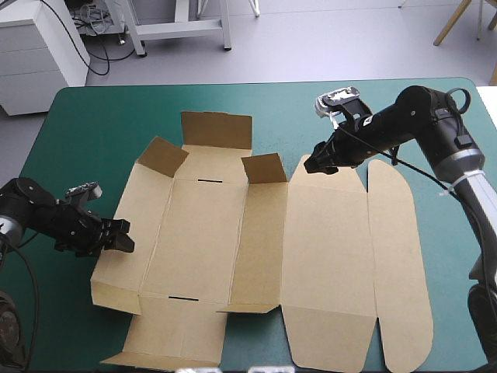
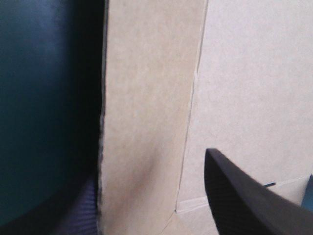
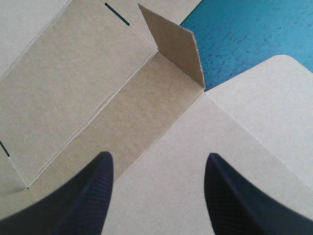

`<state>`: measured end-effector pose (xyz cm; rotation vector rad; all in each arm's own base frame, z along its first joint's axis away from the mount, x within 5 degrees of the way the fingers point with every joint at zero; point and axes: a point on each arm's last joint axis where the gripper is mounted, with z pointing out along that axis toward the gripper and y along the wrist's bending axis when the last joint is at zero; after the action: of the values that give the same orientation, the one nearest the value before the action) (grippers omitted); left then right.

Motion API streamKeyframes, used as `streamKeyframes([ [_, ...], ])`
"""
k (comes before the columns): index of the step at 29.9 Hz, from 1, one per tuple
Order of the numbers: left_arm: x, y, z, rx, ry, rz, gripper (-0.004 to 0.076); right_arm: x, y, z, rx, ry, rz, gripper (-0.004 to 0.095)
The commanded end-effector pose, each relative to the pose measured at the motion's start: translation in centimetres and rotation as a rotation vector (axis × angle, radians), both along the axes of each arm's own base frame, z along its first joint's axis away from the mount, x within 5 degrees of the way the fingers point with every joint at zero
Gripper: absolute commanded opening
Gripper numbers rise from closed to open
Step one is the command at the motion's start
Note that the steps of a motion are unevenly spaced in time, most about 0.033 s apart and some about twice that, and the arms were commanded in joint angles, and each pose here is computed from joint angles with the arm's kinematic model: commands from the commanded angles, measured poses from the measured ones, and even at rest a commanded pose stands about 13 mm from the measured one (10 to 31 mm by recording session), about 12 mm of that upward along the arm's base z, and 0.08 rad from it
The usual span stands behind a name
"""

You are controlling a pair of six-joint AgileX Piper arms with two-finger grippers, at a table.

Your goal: Fold the box

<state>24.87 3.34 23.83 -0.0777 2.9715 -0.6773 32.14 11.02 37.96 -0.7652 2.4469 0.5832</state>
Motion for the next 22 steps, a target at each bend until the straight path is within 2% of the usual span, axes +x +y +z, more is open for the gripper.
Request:
streamKeyframes([
  [1, -1.5, 0.4, 1.2, 0.082, 0.069, -0.062, 0.0399, -0.8, -0.2, 2.2, 0.045, -0.086, -0.01, 0.0518],
  [4, -2.2, 1.7, 0.5, 0.226, 0.149, -0.049, 0.0405, -0.8, -0.2, 2.2, 0.043, -0.086, -0.01, 0.0518],
  [8, -2.2, 1.3, 0.3, 0.177, 0.147, -0.049, 0.0449, -0.8, -0.2, 2.2, 0.043, -0.085, -0.009, 0.0518],
  [12, -1.9, 2.0, 0.4, 0.238, 0.105, -0.021, 0.0495, -0.9, -0.2, 2.2, 0.04, -0.076, -0.004, 0.0518],
  [16, -1.7, 2.5, 3.5, 0.243, -0.04, 0.045, 0.0493, -0.9, -0.3, 2.1, 0.037, -0.074, -0.003, 0.0518],
  [20, -2.4, 2.3, 9.2, 0.281, -0.185, 0.07, 0.0493, -0.9, -0.3, 2.1, 0.036, -0.075, -0.003, 0.0518],
  [22, -3.1, 2.0, 10.7, 0.294, -0.249, 0.089, 0.0493, -0.9, -0.3, 2.1, 0.036, -0.075, -0.003, 0.0516],
])
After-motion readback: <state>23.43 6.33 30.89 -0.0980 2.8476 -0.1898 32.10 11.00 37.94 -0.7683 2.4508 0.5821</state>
